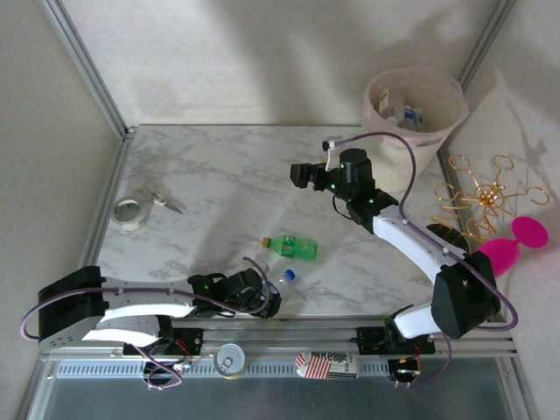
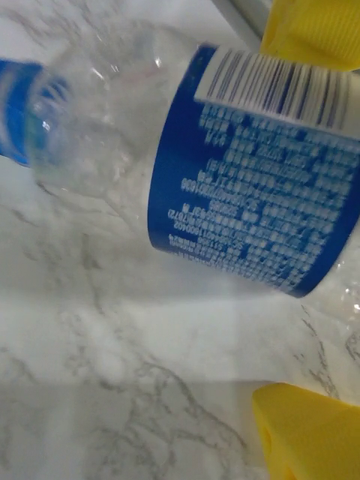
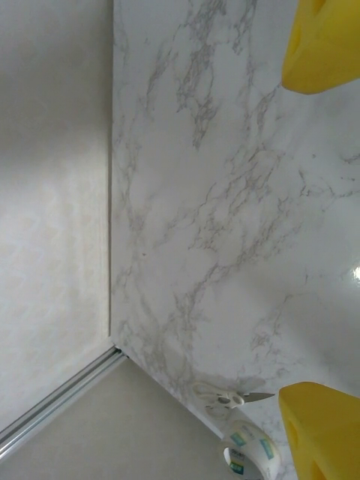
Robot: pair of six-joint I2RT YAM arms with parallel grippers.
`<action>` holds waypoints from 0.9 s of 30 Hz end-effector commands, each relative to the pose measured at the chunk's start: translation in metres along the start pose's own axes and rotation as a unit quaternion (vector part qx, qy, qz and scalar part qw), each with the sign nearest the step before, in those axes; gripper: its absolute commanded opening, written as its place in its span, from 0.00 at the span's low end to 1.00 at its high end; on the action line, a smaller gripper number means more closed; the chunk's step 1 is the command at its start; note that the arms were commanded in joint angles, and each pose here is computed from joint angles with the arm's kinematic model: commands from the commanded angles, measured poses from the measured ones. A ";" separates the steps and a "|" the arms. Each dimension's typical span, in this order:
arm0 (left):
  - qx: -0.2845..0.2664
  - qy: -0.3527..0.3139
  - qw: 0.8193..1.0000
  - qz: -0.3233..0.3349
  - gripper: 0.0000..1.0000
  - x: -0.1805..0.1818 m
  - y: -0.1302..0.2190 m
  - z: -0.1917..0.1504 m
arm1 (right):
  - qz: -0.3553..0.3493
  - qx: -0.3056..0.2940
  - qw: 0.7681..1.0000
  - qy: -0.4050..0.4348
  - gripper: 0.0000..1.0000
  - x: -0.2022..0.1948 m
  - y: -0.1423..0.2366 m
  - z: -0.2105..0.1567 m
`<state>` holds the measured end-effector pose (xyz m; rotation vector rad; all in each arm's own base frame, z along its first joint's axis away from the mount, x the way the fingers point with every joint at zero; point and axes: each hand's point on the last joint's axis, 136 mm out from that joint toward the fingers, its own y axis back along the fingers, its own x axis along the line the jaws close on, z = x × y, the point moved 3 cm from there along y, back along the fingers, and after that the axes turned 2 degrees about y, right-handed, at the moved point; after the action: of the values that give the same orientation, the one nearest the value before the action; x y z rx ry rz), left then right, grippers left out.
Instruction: Put the plastic bottles in the bin
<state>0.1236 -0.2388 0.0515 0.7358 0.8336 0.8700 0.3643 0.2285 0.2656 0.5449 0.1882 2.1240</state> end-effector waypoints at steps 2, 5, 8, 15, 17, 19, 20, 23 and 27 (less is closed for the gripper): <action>0.004 -0.041 0.998 0.041 0.94 -0.002 -0.006 -0.001 | 0.014 -0.021 1.000 0.006 0.99 0.007 0.005 0.008; 0.009 -0.056 0.997 0.050 0.82 -0.005 -0.012 -0.003 | 0.018 -0.018 1.000 0.007 0.99 0.008 0.005 0.007; 0.011 -0.062 0.997 0.044 0.68 -0.011 -0.015 -0.004 | 0.021 -0.011 1.000 0.005 0.99 0.008 0.002 0.003; -0.017 -0.064 0.998 0.025 0.50 -0.022 -0.003 0.009 | 0.024 -0.002 1.000 0.004 0.99 0.009 0.001 0.001; -0.039 -0.061 0.997 0.021 0.48 -0.024 0.005 0.017 | 0.026 -0.002 1.000 0.005 0.99 0.009 0.002 0.001; -0.072 -0.056 0.996 0.017 0.46 -0.026 0.017 0.030 | 0.029 -0.001 1.000 0.007 0.99 0.011 0.003 0.002; -0.090 -0.052 0.995 0.014 0.46 -0.027 0.024 0.037 | 0.031 0.001 0.999 0.006 0.99 0.012 0.003 0.002; -0.157 -0.027 0.987 -0.008 0.45 -0.033 0.047 0.064 | 0.051 0.004 0.999 0.004 0.99 0.018 0.003 0.004; -0.262 0.056 0.962 -0.044 0.44 -0.024 0.074 0.104 | 0.094 0.007 0.996 -0.009 0.98 0.032 0.006 0.008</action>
<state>0.1530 -0.2545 0.1378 0.4056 0.6823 0.9307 0.3550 0.2395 0.2653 0.5899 0.1931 2.2159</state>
